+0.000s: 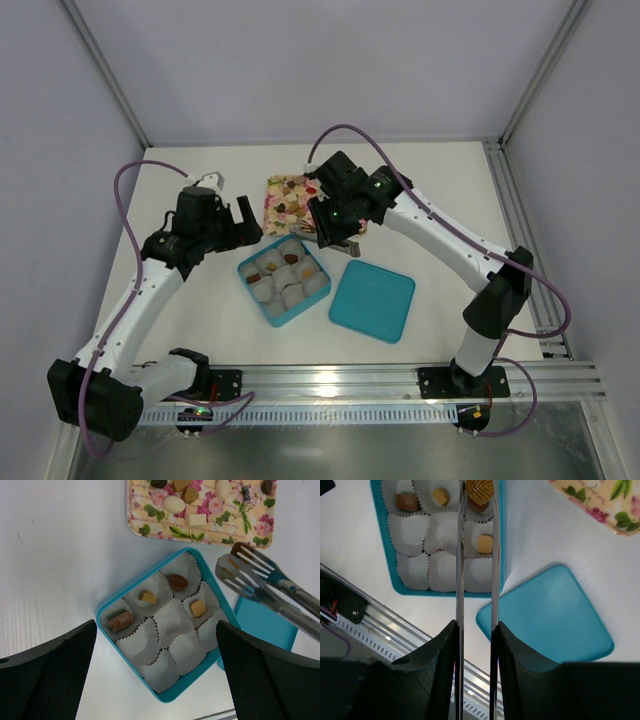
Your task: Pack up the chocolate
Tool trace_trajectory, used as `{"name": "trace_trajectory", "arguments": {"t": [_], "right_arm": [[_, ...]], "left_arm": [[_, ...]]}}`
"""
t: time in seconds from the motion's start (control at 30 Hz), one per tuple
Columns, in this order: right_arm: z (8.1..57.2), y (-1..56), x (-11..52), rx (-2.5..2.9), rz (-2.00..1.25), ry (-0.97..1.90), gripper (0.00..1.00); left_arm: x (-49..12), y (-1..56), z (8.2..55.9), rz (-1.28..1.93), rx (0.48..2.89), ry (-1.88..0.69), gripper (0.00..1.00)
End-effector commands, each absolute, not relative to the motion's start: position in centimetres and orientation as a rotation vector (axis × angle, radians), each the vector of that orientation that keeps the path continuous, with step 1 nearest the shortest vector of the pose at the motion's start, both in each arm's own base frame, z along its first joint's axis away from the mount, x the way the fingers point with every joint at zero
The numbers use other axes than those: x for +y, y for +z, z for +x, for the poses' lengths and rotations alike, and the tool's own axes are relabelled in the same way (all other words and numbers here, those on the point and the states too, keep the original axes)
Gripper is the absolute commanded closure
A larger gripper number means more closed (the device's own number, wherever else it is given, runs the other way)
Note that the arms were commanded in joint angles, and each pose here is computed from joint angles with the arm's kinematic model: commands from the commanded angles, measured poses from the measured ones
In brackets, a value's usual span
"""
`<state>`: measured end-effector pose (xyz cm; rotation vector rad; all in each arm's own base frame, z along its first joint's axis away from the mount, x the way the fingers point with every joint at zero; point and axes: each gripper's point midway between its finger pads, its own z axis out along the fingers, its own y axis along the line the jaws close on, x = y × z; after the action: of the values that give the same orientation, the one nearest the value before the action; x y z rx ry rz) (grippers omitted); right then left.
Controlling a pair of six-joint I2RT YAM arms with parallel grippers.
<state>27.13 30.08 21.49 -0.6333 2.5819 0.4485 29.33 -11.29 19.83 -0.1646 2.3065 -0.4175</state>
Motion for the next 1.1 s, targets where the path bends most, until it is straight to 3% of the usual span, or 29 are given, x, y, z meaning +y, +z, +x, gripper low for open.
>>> {"name": "trace_trajectory", "arguments": {"t": [0.0,0.5,1.07], "right_arm": [[26.0,23.9,31.4,2.534,-0.602,0.495,0.63],[21.3,20.5,33.7,2.605,-0.717,0.471,0.62],[20.3,17.5,35.6,2.643,-0.793,0.456,0.62]], "left_arm": [[-11.4,20.8,29.2,-0.162,2.267,-0.434,0.00],[-11.8,20.5,29.1,-0.154,2.281,-0.446,0.00],[-11.9,20.3,29.1,-0.152,2.287,-0.453,0.00]]}}
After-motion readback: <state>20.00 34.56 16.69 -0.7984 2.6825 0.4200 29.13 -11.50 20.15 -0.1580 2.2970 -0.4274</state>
